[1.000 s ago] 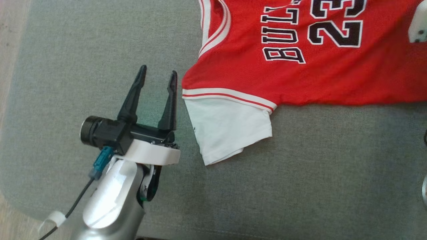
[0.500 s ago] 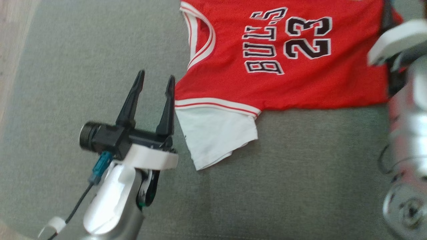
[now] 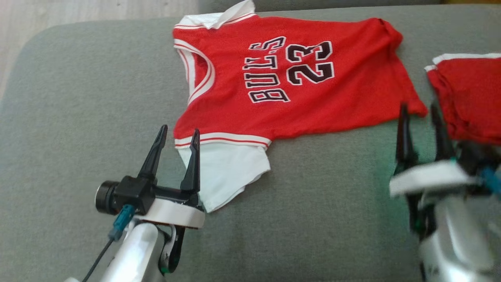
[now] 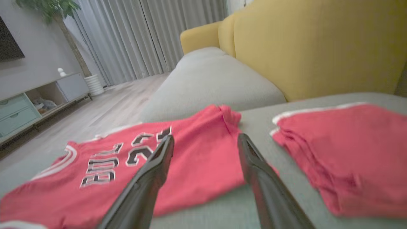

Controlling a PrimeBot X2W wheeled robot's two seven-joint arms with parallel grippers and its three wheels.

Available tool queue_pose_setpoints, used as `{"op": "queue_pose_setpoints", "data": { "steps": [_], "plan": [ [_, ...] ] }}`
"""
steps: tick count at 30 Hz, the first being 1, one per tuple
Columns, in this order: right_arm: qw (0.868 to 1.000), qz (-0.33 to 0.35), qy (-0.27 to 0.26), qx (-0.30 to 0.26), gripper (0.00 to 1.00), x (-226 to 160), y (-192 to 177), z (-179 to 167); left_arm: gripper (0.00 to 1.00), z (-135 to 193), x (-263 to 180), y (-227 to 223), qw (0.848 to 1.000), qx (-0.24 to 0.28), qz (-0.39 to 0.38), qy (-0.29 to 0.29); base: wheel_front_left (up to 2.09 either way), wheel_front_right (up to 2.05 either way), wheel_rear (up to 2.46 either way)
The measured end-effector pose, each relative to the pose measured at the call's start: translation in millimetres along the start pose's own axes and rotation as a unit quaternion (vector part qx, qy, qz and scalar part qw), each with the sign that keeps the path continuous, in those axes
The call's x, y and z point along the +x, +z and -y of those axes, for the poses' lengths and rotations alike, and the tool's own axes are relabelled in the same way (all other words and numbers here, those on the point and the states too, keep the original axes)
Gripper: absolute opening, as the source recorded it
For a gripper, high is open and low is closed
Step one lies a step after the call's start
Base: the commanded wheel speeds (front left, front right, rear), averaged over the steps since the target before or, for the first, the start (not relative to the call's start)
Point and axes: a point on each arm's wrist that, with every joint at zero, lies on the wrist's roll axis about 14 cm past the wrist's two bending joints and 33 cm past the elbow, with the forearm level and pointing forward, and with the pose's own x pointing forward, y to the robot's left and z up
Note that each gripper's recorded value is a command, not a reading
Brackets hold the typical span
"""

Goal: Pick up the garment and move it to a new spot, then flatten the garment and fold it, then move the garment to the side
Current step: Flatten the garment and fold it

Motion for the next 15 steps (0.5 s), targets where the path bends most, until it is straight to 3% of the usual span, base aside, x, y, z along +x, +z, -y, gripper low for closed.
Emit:
{"op": "queue_pose_setpoints", "data": {
  "steps": [3,9,15],
  "plan": [
    [1.000,-0.024,-0.007,0.012,1.00,-25,-20,3,1.00,4,4,-8,1.000,0.000,-0.012,-0.008,0.00,0.00,0.00],
    [1.000,0.013,-0.004,0.010,1.00,-18,2,3,1.00,2,15,-35,0.998,0.009,-0.063,-0.018,0.00,0.00,0.00],
    [1.000,0.004,-0.016,0.007,1.00,-20,-6,12,1.00,-12,28,-75,0.990,0.024,-0.140,-0.005,0.00,0.00,0.00]
  ]
}}
